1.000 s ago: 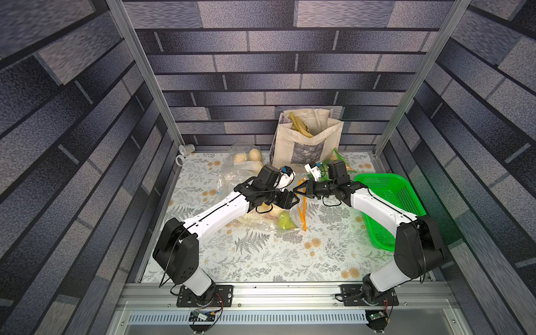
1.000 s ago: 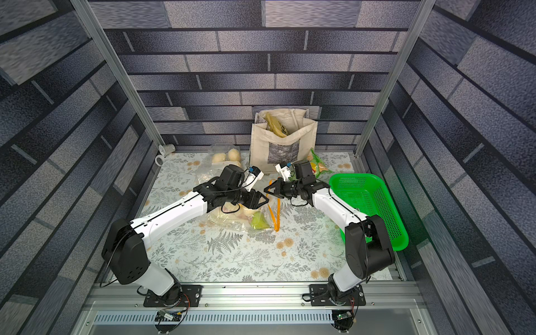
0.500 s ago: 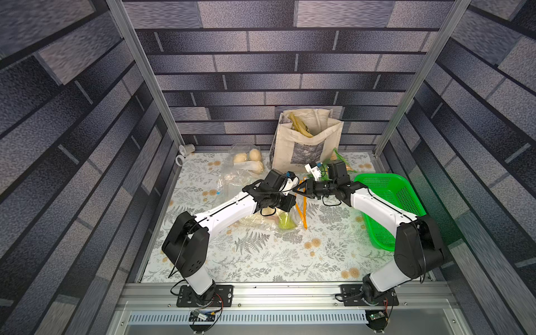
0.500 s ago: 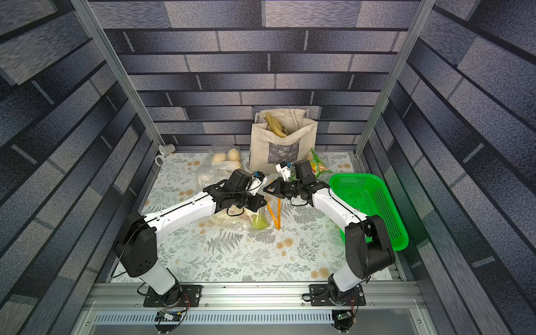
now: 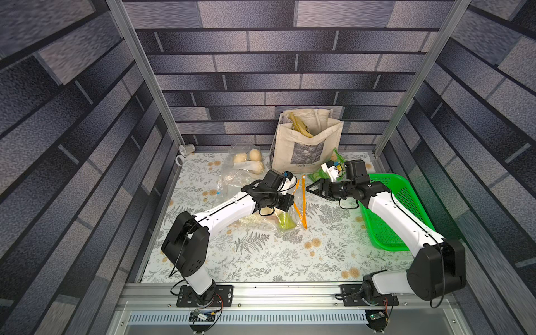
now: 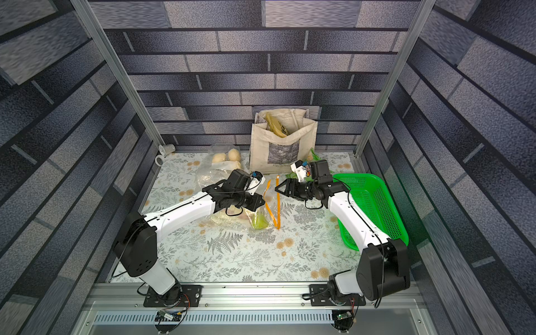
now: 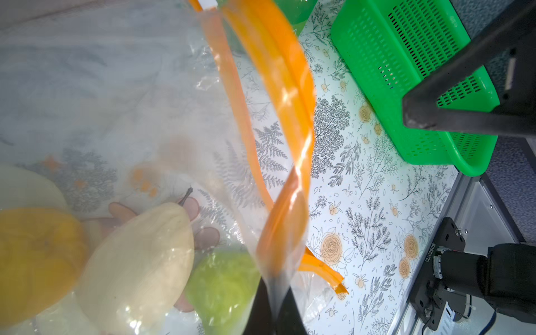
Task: Open the zip-top bag and take out the pear
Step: Adjust the zipper food storage bag at the center of the board, then pick up the pear from the zipper food storage bag.
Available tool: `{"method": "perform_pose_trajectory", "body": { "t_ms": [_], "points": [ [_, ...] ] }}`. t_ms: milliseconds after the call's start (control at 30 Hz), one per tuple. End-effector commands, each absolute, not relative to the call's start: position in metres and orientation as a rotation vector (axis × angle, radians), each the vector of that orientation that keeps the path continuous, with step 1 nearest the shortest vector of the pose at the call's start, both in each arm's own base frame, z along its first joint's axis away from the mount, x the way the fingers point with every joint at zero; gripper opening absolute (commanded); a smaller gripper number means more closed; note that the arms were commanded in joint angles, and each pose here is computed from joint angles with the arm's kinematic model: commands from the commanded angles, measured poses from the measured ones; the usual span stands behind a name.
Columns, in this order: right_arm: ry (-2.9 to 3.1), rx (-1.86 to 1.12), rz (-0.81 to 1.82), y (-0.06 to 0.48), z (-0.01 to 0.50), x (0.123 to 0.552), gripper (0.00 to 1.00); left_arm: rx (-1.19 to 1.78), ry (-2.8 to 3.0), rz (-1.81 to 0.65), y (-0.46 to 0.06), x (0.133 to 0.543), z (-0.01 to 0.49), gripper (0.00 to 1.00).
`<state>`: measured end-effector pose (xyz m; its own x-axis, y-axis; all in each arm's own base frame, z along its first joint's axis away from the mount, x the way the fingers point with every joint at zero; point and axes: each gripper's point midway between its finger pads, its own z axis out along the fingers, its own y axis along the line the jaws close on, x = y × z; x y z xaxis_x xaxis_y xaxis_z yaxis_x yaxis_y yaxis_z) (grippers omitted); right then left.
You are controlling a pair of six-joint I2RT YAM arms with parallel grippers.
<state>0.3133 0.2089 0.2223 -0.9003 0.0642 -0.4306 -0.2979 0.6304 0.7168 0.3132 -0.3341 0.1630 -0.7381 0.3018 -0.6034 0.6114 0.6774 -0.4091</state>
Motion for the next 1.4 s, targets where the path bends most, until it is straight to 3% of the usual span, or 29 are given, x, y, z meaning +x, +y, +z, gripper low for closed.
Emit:
{"method": "perform_pose_trajectory", "body": {
  "t_ms": [0,367,533,700,1000,1367],
  "points": [
    [2.574,-0.2,1.053,0.194,0.186,0.294,0.66,0.695,2.353,-0.888,-0.333,0.308,0.183,0.0],
    [2.667,-0.234,1.058,0.219,0.127,0.287,0.7,0.716,2.344,-0.931,-0.332,0.293,0.186,0.01],
    [2.683,-0.141,1.127,0.23,0.113,0.298,0.65,0.707,2.367,-0.938,-0.33,0.288,0.18,0.04],
    [2.703,-0.229,1.141,0.249,0.101,0.291,0.63,0.71,2.367,-0.931,-0.332,0.284,0.178,0.06],
    [2.696,-0.307,1.18,0.266,0.081,0.283,0.74,0.709,2.356,-0.935,-0.334,0.282,0.179,0.06],
    [2.543,-0.575,1.309,0.288,0.069,0.268,0.77,0.703,2.339,-0.963,-0.338,0.276,0.181,0.06]
  ]
}}
